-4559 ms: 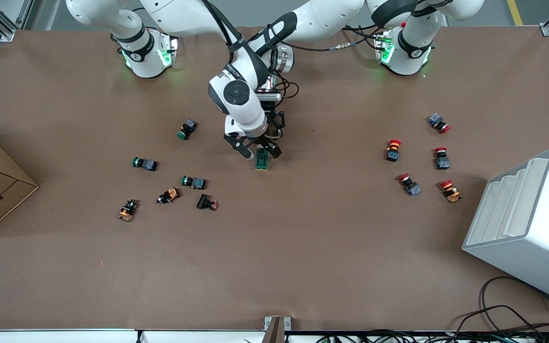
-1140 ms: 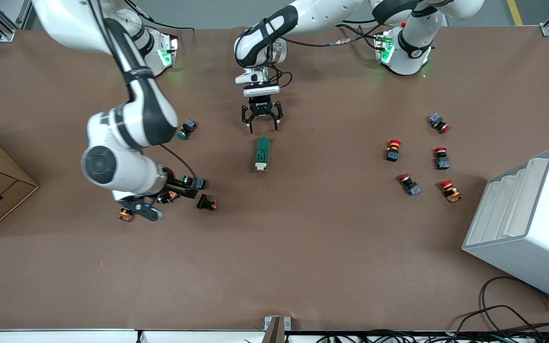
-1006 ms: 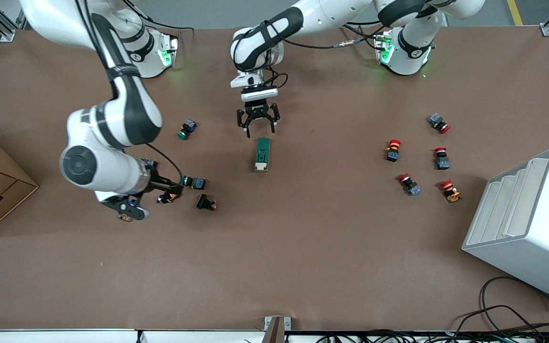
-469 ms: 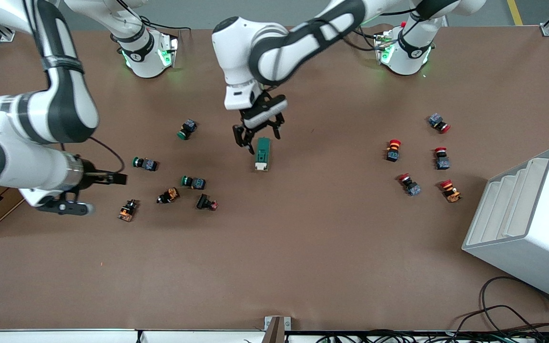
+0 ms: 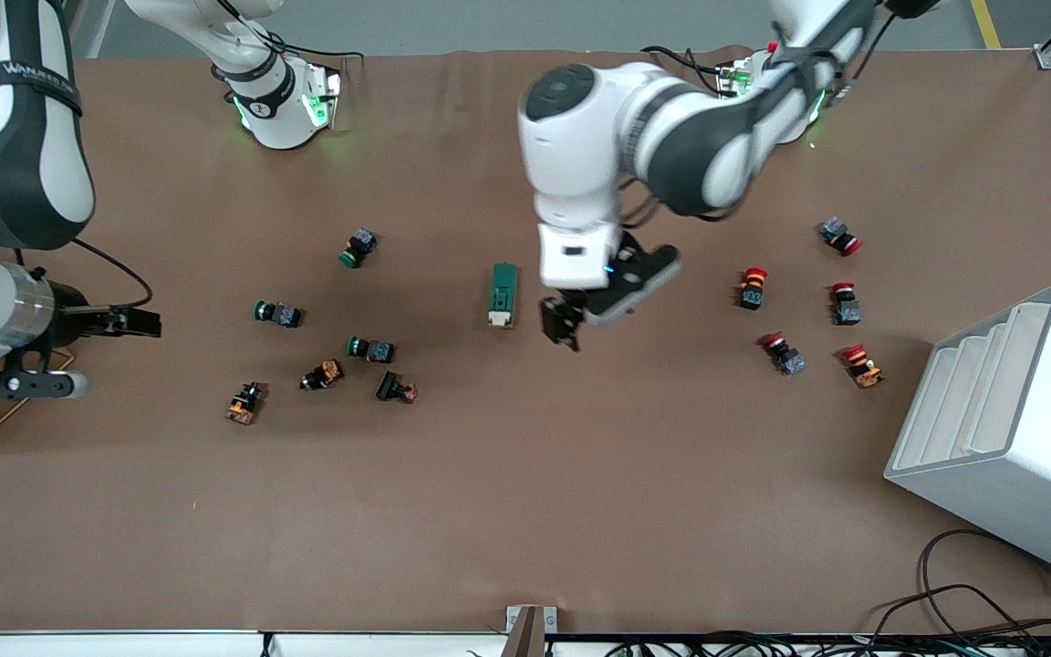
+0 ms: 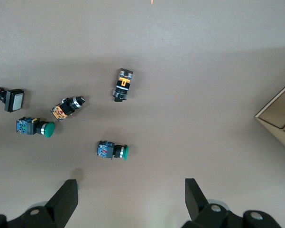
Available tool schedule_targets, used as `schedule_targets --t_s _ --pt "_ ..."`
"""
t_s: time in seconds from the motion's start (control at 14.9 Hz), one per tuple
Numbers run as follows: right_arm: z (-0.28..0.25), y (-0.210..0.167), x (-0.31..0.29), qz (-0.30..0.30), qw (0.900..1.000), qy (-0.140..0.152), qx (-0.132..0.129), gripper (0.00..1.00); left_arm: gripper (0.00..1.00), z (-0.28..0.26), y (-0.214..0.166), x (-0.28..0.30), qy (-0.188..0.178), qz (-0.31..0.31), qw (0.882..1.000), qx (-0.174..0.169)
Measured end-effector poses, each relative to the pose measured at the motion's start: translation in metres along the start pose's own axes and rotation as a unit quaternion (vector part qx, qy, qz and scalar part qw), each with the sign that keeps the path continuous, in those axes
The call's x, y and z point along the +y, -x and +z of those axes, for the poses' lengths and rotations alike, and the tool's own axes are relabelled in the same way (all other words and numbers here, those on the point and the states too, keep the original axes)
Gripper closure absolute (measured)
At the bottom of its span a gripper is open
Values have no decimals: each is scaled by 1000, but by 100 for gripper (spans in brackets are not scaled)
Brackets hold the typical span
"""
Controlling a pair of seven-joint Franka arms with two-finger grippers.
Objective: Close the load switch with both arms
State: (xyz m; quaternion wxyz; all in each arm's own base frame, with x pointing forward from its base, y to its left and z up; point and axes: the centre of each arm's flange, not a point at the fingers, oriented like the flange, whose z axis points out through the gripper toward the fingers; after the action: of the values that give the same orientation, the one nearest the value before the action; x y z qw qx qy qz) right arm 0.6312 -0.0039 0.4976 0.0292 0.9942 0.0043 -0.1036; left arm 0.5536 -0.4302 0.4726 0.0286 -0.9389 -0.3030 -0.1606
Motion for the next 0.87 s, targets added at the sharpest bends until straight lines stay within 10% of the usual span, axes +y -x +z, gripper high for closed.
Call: schedule_targets --t_s 0.87 --pt "-57 24 35 -7 1000 -3 -15 0 0 -81 -239 -183 1 221 971 -87"
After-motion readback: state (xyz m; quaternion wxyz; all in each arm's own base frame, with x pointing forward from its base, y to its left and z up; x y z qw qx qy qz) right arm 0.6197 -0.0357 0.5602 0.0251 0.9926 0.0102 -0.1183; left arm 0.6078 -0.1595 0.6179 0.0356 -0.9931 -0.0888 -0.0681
